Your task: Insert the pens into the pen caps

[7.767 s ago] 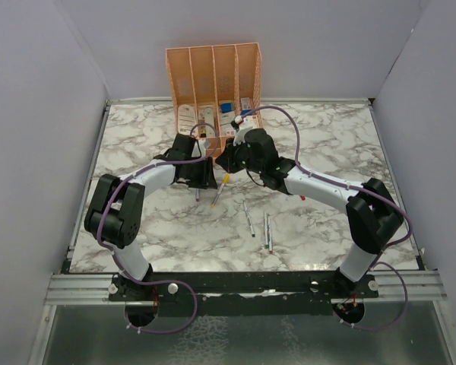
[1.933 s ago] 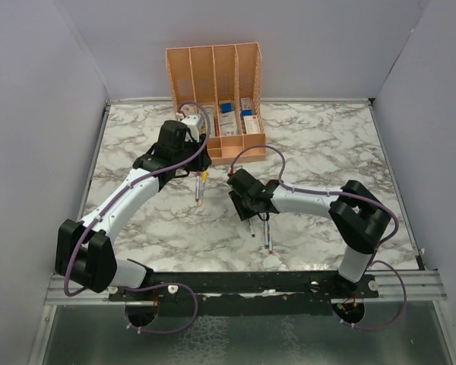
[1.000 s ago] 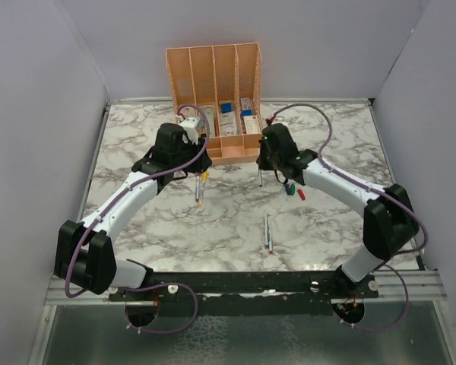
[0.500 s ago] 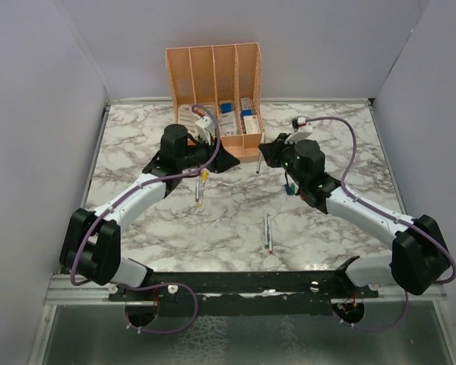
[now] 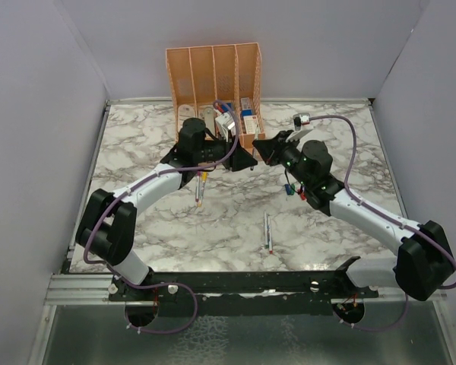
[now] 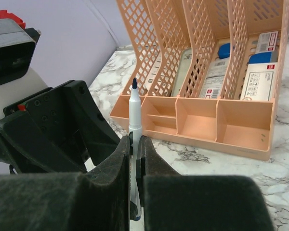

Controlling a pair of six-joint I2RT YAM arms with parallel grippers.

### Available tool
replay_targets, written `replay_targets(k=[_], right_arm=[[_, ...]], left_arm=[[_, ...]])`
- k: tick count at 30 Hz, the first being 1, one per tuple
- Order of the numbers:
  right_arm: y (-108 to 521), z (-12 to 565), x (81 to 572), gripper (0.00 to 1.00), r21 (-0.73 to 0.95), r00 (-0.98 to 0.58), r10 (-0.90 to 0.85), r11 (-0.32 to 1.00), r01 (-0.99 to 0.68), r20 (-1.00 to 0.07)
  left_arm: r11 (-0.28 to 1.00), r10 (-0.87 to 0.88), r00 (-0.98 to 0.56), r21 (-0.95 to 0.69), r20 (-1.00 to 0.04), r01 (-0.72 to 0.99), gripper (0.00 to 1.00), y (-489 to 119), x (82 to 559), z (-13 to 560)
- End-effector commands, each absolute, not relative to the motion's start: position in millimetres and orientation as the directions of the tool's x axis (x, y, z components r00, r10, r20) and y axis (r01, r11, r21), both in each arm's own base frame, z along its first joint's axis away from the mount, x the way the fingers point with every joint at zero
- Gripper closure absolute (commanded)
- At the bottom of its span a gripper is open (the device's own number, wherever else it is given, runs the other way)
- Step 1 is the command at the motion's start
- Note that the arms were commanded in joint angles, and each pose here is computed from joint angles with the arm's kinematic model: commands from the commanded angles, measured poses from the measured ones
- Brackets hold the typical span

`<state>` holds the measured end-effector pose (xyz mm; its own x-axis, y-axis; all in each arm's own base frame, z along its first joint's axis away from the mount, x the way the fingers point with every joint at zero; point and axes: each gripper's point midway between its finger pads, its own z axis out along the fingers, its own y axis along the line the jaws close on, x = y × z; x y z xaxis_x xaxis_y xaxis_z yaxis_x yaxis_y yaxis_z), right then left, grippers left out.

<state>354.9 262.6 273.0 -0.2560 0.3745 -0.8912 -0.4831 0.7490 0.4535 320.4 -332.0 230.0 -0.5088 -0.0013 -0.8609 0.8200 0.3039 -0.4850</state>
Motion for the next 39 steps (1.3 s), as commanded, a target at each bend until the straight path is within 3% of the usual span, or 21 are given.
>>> replay_targets(k=[1,5,16,19,23,28,33,39], right_arm=[[270.4,296.1,352.3,0.99,0.439,-0.231,0.375,0.715,-0.545,-0.898],[272.3,294.0,351.2,0.99,0.441,-0.238,0.373,0.708,-0.552,-0.897],[274.6,287.9,351.0,0.99,0.448,-0.26,0.366,0.705,-0.55,-0.894],[275.3,286.2,350.3,0.99,0.451,-0.267,0.363,0.702,-0.552,-0.893],[276.6,282.9,349.6,0.99,0.453,-0.281,0.355,0.701,-0.551,-0.891],[276.9,282.8,347.8,0.99,0.434,-0.284,0.329,0.706,-0.56,-0.901],[267.1,295.2,346.0,0.74,0.385,-0.242,0.3,0.737,-0.556,-0.923],[226.1,296.1,349.9,0.67,0.333,-0.209,0.269,0.858,-0.392,-0.94]], left_arm=[[0.242,-0.012,-0.468,-0.456,-0.884,0.856,0.55,-343.5,319.3,249.1],[0.244,-0.014,-0.47,-0.458,-0.883,0.855,0.55,-346.2,320.4,249.5],[0.251,-0.021,-0.474,-0.463,-0.881,0.85,0.67,-347.7,323.2,247.8],[0.256,-0.024,-0.471,-0.46,-0.882,0.85,0.77,-347.7,324.5,247.8],[0.268,-0.03,-0.469,-0.459,-0.883,0.847,1.0,-347.1,326.6,248.4],[0.294,-0.04,-0.468,-0.459,-0.883,0.839,1.0,-345.6,330.6,247.1],[0.374,-0.056,-0.497,-0.479,-0.866,0.794,1.0,-337.7,337.5,232.8],[0.453,-0.03,-0.55,-0.502,-0.835,0.737,1.0,-327.1,337.5,206.7]])
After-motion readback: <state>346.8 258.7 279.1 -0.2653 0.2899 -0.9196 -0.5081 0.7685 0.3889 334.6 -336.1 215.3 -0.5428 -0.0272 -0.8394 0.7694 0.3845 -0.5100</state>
